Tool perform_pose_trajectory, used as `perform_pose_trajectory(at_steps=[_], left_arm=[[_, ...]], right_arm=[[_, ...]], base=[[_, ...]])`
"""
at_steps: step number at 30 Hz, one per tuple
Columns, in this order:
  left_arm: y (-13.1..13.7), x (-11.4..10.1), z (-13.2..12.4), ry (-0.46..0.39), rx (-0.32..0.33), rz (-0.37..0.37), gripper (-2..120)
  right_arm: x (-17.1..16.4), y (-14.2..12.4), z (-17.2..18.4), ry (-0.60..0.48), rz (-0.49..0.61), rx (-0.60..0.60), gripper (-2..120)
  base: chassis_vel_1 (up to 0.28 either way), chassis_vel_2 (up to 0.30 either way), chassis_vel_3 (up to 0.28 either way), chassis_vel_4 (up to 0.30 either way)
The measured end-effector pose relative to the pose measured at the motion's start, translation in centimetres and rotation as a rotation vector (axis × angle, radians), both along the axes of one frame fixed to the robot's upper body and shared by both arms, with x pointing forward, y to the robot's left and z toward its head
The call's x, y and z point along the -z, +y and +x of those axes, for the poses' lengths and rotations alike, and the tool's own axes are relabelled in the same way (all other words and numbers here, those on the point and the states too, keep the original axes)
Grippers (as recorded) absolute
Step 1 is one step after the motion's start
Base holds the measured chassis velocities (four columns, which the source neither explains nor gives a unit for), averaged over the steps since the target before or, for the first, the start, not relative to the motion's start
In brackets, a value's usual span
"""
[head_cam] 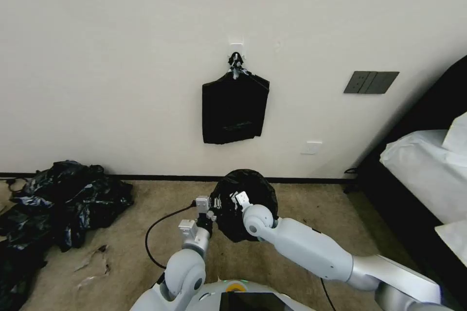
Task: Place a trash bag onto the trash bin.
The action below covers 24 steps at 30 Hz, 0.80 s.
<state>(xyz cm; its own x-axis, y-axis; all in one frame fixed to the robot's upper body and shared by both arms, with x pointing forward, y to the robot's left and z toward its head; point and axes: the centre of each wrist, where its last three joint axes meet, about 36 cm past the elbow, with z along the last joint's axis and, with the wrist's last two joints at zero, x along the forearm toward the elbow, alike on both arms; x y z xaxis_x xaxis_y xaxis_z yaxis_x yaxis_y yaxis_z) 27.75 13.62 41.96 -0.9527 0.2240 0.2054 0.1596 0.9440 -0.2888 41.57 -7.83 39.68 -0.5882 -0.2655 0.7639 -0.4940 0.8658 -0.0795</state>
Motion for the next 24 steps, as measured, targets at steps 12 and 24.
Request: perform_pose_trajectory(at_steps=[12, 24], left_arm=[[0.2, 0.4, 3.3, 0.115, -0.072, -0.025, 6], [1.2, 1.6, 6.1, 0.342, -0.139, -0.127, 6]], right_arm=[[-5.8, -2.2, -2.6, -0.035, 0.107, -0.044, 25], [-12.5, -8.1, -9.1, -0.198, 0.183, -0.103, 72]], base=[[0.0, 0.0, 0.0, 0.0], [0.0, 0.0, 0.0, 0.0]])
